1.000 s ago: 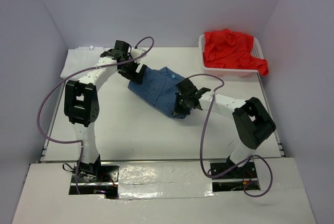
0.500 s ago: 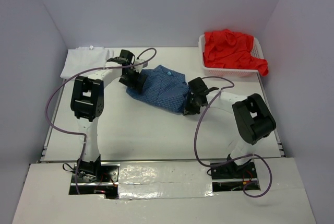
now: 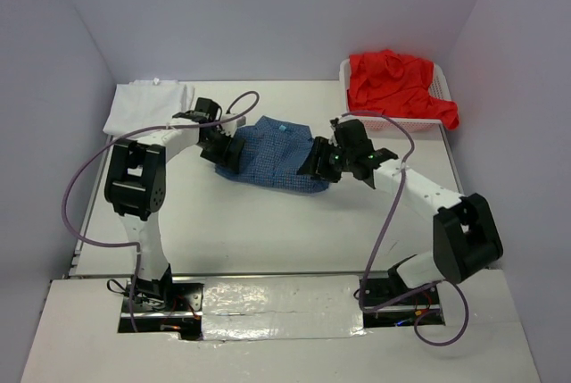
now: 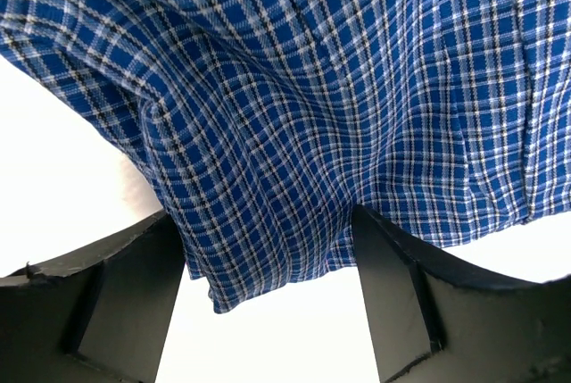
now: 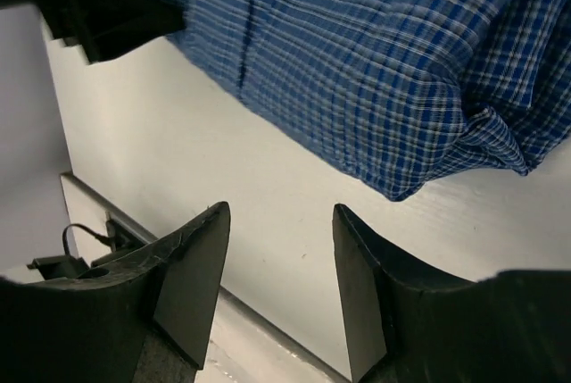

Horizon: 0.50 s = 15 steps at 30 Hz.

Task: Fold and stack the long sleeve shirts
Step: Fold the shirt

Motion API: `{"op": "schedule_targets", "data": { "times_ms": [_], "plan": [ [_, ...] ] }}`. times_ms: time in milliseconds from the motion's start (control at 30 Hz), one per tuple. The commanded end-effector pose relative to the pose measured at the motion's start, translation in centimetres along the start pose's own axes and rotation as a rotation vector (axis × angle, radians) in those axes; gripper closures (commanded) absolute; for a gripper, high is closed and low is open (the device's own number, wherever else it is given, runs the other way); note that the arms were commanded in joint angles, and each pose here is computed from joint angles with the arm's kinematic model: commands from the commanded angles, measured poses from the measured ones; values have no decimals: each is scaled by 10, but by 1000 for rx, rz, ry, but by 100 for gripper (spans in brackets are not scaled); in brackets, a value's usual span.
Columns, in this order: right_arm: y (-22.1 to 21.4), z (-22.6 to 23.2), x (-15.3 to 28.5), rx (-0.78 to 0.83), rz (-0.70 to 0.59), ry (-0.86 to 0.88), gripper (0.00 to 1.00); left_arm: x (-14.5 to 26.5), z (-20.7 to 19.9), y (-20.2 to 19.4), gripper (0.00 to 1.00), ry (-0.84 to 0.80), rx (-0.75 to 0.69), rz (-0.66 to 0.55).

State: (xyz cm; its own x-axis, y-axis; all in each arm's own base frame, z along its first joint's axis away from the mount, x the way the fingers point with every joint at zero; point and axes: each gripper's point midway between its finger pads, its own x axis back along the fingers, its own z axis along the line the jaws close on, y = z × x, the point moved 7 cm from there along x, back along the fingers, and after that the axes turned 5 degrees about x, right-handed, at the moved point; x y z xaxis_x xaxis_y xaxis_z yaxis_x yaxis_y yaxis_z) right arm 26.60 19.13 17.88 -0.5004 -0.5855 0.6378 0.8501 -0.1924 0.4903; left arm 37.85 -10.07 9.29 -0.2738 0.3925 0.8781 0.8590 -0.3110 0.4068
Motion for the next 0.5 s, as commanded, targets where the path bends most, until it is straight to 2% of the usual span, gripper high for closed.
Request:
{"op": "schedule_targets", "data": {
  "times_ms": [0, 167, 267, 467],
  "plan": [
    [-14, -9, -17, -130, 75, -31, 43, 12, -9, 8, 16, -27, 23, -63],
    [-18, -23, -12, -228, 11, -126, 38, 21, -16, 0, 15, -37, 56, -76],
    [-8, -28, -10, -247, -43, -125, 37, 20, -23, -10, 15, -72, 74, -63],
    [1, -38, -23, -260, -53, -107, 36, 20, -32, -20, 14, -127, 64, -23]
  ]
}}
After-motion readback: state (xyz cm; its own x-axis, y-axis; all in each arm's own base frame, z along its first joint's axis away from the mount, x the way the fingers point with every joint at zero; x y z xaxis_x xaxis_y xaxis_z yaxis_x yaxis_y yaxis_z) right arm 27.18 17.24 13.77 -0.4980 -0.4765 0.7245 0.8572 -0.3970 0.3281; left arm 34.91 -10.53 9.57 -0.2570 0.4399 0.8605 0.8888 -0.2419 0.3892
